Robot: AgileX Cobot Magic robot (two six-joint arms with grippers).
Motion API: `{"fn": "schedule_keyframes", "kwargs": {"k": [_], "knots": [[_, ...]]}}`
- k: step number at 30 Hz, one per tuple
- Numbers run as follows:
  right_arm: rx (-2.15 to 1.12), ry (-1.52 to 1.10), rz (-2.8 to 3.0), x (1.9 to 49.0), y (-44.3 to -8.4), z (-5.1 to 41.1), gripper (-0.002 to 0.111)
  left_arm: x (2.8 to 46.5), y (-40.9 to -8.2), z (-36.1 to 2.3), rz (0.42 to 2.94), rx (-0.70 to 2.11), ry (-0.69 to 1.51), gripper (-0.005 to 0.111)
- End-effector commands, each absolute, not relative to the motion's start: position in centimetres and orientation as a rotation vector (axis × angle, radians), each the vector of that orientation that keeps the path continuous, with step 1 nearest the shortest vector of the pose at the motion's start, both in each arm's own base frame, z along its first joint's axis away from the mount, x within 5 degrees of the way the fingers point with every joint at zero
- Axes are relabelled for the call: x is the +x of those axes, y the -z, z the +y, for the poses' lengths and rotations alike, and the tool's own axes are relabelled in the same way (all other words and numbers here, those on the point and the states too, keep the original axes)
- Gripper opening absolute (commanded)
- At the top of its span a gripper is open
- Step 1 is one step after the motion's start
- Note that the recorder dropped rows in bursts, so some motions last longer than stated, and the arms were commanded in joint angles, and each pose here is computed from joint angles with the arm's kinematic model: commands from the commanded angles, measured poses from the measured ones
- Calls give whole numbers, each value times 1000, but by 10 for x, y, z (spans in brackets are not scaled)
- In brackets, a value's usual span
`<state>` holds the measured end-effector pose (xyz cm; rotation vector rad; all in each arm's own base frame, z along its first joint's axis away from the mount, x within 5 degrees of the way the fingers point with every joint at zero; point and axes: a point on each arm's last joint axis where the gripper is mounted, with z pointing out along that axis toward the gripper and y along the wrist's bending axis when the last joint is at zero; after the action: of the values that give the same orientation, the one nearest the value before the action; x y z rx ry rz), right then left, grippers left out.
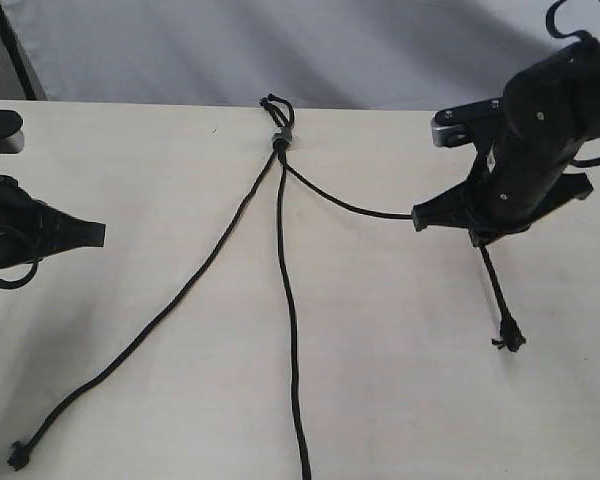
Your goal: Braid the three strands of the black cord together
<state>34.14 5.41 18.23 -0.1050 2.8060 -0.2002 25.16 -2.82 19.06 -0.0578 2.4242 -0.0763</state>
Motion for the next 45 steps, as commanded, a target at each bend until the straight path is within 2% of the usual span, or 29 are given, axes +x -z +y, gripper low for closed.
{"fn": "schedule_keyframes", "kwargs": {"k": [1,9,17,19,20,21,22,24,26,29,31,38,43,45], "knots": [[-118,196,2869,339,-153,53,0,253,-193,-30,2416,-69,93,0],[-120,197,2937,344,-113,55,0,253,-193,-30,2416,-69,93,0],[-83,171,2956,343,-111,57,0,252,-193,-31,2416,-102,106,0],[-69,162,2960,342,-111,57,2,250,-192,-43,2424,-116,161,0],[-58,156,2967,342,-110,58,13,248,-193,-58,2417,-17,185,1],[-52,157,2975,341,-110,58,20,247,-194,-67,2408,34,204,3],[-44,169,2999,340,-111,57,38,244,-197,-84,2389,116,241,11],[-67,190,3022,340,-114,56,50,241,-201,-101,2379,178,280,22],[-80,200,3016,343,-127,56,56,239,-206,-115,2394,190,322,33],[-114,193,2956,344,-154,56,53,236,-210,-139,2465,244,338,49],[-117,178,2886,341,-178,55,47,239,-209,-158,2492,312,337,53],[-106,152,2675,323,-248,49,18,258,-172,-219,2606,488,293,53],[-131,143,2584,315,-259,47,0,269,-144,-245,2737,558,178,53],[-140,153,2576,315,-260,47,-1,273,-138,-252,2777,573,139,53]]}}
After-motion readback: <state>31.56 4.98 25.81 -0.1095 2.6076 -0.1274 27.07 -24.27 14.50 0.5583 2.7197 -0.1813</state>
